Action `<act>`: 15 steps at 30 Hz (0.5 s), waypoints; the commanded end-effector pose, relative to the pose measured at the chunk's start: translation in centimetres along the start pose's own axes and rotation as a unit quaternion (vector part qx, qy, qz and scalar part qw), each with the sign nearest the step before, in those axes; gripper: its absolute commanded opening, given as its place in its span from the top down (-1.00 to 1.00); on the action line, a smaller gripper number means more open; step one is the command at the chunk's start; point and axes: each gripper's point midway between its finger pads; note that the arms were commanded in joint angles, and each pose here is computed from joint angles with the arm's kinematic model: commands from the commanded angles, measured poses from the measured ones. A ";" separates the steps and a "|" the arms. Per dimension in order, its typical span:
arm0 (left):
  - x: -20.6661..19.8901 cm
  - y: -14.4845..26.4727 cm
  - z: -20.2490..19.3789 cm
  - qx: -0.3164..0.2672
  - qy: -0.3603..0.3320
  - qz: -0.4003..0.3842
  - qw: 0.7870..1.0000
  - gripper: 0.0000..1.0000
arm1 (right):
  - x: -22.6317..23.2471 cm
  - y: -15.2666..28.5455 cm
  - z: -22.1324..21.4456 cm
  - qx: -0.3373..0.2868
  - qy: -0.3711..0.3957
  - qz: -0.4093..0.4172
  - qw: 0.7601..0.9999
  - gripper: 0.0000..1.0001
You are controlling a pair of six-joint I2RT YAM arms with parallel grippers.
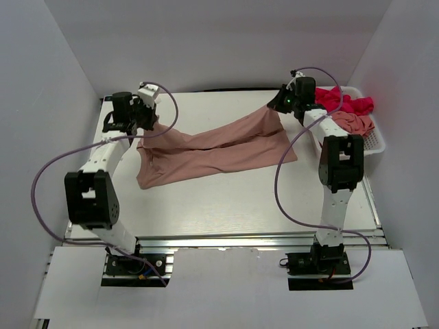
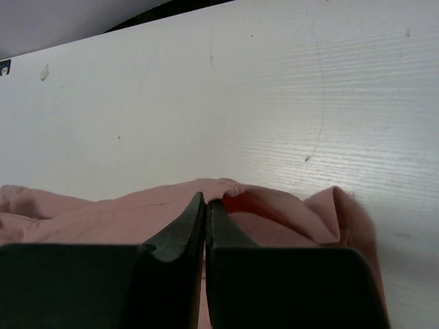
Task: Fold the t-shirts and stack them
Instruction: Fold the other side of the tshirt into a rectangle
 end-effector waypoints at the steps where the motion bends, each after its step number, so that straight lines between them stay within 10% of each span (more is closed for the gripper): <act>1: 2.4 -3.0 2.7 -0.035 -0.005 0.030 0.999 1.00 | 0.6 -0.9 3.5 -0.037 0.020 0.014 0.999 1.00; 15: 9.0 -10.5 11.2 -0.122 -0.032 0.119 0.985 1.00 | -3.4 -4.0 6.5 -0.087 0.035 -0.015 0.995 1.00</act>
Point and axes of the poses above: each gripper's point midway between its finger pads, its own y axis back along the fingers, its own x axis along the line the jaws close on, z = x × y, and after that the axes turned 12 degrees about y, right-handed
